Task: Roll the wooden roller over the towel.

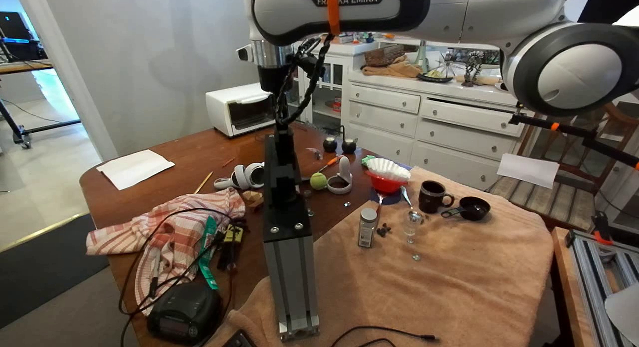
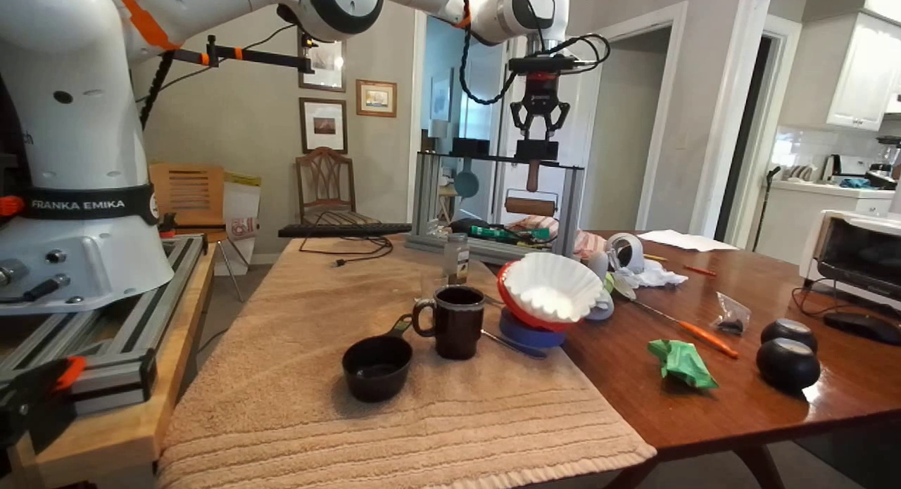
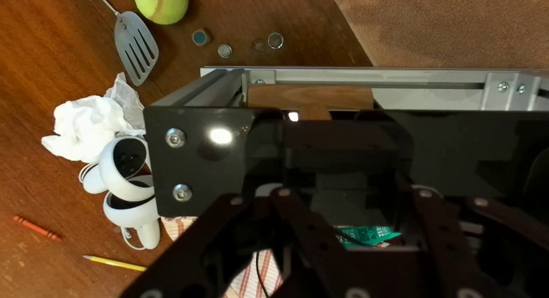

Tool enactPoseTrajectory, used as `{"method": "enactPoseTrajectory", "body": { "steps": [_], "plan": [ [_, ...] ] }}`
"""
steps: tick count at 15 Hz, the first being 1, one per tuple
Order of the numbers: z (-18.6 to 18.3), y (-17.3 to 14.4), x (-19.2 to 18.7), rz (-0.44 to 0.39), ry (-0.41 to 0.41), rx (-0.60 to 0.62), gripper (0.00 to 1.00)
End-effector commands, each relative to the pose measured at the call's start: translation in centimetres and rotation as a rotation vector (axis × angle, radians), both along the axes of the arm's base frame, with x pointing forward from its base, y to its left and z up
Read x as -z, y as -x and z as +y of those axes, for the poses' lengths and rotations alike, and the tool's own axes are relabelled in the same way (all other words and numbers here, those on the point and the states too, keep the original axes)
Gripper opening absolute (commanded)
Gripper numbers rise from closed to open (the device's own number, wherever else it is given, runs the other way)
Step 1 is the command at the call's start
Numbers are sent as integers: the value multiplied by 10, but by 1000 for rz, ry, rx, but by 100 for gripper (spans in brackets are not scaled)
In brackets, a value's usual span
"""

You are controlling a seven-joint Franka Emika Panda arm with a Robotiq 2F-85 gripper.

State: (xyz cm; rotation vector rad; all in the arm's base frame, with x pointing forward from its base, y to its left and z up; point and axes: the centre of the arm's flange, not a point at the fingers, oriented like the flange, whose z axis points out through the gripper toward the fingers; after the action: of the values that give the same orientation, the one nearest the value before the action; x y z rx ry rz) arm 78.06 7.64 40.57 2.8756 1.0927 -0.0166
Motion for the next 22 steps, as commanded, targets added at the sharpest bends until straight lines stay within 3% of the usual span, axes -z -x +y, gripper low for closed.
{"method": "enactPoseTrajectory", "body": {
  "steps": [1, 7, 10, 13, 14, 15, 16, 19, 20, 22],
  "plan": [
    [-1, 28, -25, 25, -30, 51, 22],
    [-15, 58, -61, 54, -2, 151, 22],
    [-20, 74, -75, 98, 94, 228, 22],
    [-20, 89, -94, 78, 217, 347, 22],
    [-14, 91, -102, 59, 202, 342, 22],
    [-23, 48, -98, 61, 158, 307, 22],
    [-20, 49, -103, 54, 158, 308, 47],
    [-21, 48, -98, 61, 159, 309, 47],
    [-17, 39, -95, 84, 131, 321, 22],
    [-35, 38, -90, 122, 60, 371, 22]
  ]
}}
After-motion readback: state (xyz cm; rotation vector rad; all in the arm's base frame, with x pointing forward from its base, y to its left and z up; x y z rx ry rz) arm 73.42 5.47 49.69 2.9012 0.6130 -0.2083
